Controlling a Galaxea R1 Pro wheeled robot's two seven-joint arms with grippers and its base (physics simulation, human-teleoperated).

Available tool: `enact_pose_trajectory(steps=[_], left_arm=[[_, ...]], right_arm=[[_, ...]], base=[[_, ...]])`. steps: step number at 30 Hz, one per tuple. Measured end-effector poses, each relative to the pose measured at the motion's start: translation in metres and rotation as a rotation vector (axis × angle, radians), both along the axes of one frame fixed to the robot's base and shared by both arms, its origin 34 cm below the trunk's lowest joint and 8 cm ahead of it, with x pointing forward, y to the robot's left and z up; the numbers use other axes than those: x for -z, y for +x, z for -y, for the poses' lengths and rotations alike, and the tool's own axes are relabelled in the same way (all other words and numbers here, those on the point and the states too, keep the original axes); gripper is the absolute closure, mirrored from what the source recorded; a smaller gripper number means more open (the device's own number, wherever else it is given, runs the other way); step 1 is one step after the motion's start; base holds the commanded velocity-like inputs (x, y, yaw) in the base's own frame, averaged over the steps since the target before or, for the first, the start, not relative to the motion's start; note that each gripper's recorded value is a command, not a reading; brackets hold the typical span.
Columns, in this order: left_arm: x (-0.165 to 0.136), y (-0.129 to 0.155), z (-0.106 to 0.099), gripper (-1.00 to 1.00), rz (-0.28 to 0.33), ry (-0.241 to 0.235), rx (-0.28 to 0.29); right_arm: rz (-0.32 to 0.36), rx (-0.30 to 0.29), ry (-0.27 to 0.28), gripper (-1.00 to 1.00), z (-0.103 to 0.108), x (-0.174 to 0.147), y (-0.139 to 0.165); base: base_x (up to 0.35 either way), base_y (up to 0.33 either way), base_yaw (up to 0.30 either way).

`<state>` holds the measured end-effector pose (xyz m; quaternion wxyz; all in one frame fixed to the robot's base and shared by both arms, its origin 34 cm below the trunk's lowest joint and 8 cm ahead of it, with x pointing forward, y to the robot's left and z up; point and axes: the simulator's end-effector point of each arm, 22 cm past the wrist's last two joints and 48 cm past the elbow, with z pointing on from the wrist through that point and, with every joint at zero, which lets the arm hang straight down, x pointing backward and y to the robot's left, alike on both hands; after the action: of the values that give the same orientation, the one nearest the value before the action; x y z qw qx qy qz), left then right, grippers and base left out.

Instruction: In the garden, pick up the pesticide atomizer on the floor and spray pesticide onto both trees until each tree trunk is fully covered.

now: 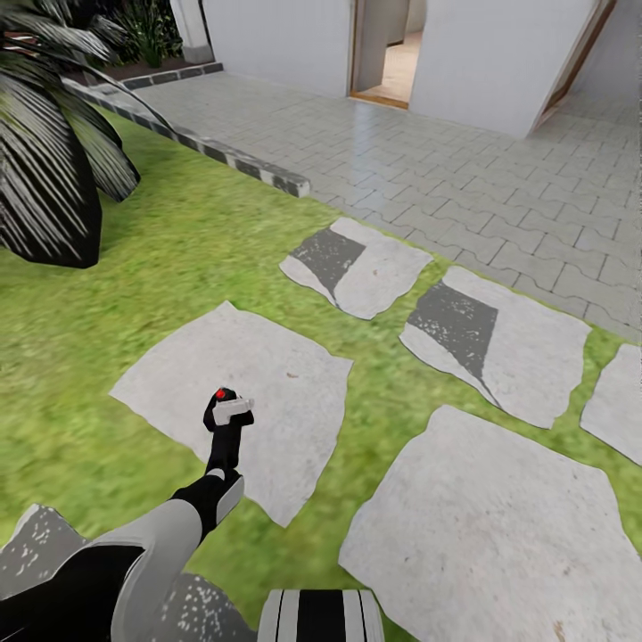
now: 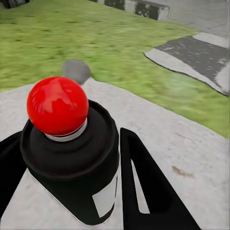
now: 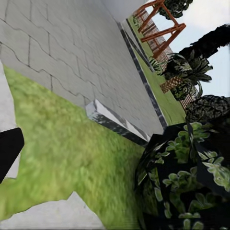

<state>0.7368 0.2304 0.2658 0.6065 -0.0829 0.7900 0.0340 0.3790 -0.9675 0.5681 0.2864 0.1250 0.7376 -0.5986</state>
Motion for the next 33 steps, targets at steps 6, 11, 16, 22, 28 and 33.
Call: enact_pose_trajectory(steps=[6, 11, 16, 22, 28, 33], left_arm=[[-0.016, 0.005, 0.000, 1.00, 0.023, 0.000, 0.000], [-0.030, 0.009, 0.000, 1.00, 0.041, 0.000, 0.000], [-0.044, 0.013, 0.000, 1.00, 0.061, 0.000, -0.001], [-0.060, 0.017, -0.002, 1.00, 0.082, 0.001, -0.002], [-0.075, 0.020, -0.003, 1.00, 0.101, 0.002, -0.003], [-0.086, 0.021, -0.001, 1.00, 0.112, 0.000, -0.004]], right_arm=[[0.008, 0.032, -0.002, -1.00, 0.004, -0.007, -0.018], [0.050, -0.012, 0.017, -1.00, 0.000, -0.014, 0.000], [0.125, -0.152, 0.073, -1.00, -0.022, -0.018, 0.062], [0.172, -0.150, 0.098, -1.00, -0.026, -0.016, 0.060], [0.205, -0.180, 0.205, -1.00, -0.049, 0.023, 0.062], [0.244, -0.284, 0.396, -1.00, -0.105, 0.088, 0.087]], base=[[0.000, 0.000, 0.000], [0.000, 0.000, 0.000], [0.000, 0.000, 0.000], [0.000, 0.000, 0.000], [0.000, 0.000, 0.000], [0.000, 0.000, 0.000]])
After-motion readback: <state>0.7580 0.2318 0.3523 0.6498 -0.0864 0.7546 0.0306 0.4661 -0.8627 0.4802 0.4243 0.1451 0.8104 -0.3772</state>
